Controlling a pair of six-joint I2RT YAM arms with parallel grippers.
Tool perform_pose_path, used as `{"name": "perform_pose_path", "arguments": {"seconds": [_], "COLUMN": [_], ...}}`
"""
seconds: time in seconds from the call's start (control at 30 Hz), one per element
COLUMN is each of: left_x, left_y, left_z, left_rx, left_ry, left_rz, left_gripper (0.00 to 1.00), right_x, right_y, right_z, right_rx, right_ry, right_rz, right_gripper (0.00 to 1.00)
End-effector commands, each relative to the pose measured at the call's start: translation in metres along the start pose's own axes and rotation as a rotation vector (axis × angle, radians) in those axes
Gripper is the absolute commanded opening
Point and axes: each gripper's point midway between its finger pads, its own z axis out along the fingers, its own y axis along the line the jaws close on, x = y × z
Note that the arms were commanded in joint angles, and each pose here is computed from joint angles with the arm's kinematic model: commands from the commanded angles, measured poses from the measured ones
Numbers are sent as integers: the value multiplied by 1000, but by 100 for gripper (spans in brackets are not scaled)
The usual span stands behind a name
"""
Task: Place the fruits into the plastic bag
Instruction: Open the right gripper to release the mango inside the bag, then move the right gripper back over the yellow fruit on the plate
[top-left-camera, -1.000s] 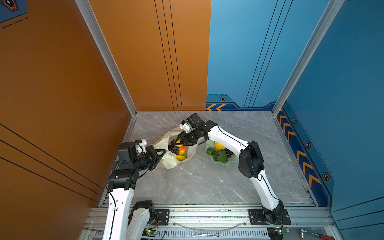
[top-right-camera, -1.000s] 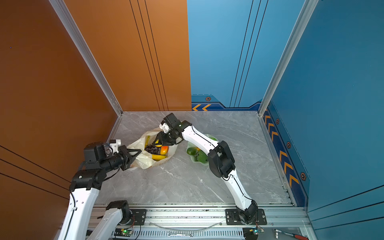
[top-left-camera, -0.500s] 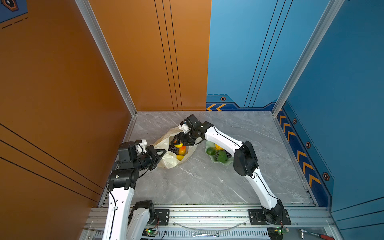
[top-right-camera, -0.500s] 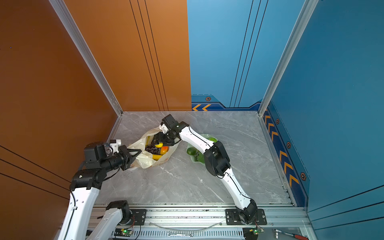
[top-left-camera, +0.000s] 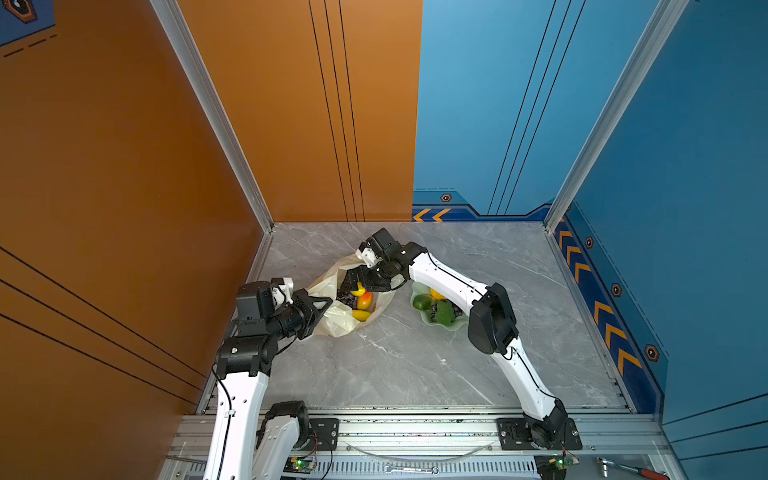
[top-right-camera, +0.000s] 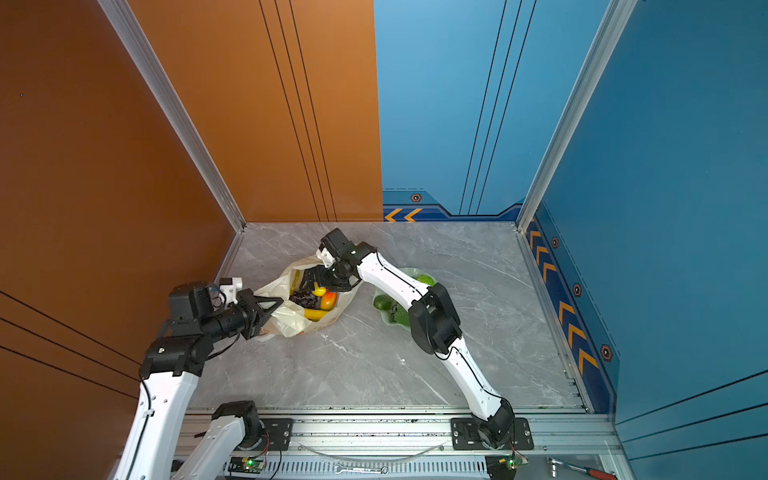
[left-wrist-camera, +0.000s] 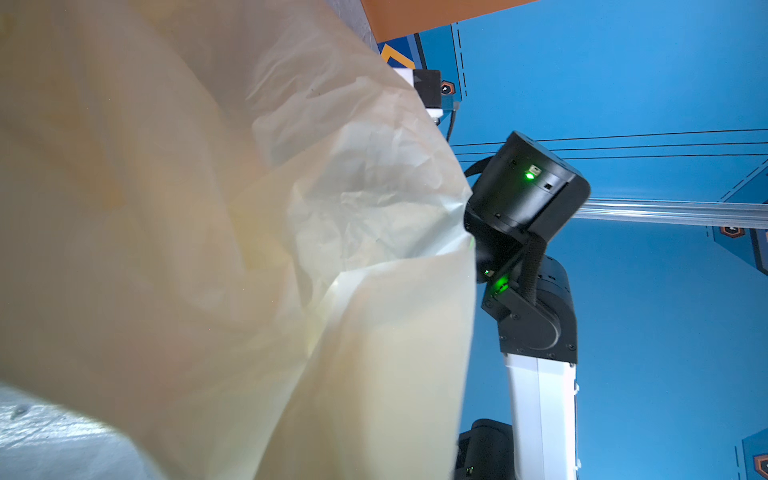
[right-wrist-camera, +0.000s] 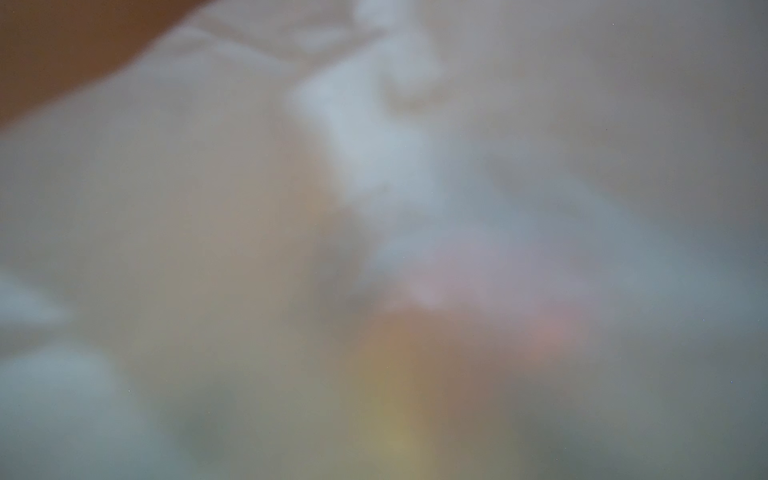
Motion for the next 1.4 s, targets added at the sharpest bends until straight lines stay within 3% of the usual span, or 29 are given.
{"name": "perform_pose_path", "arguments": {"seconds": [0.0,0.27,0.5,0.63,0.83,1.07,1.37], "left_x": [-6,-11,-13,-14,-14,-11,-10], "left_y": [-11,-14,-15,-15,-13,-8,-10], "left_z": [-4,-2,0,1,2,2,1], "left_rx": [17,27,36,39,42,40,46], "left_ry": [-25,-29,-30,-31,-32,-28,-28], "left_rz": [34,42,43,43,44,34,34], "left_gripper": [0,0,0,0,0,0,0], "right_x": [-15,-15,-23,-18,22,81,91], "right_y": [37,48,26,-4,-91,-159,-193], "right_z": [-58,-121,-229,-269,-324,-341,-293], "right_rx": [-3,101,450,428,553,712,719], "right_ry": [-101,-187,-438,-470,-507,-401,-239], "right_rz": [-86,-166,-250,-112,188,337,402], "right_gripper": [100,100,100,100,100,100,100]}}
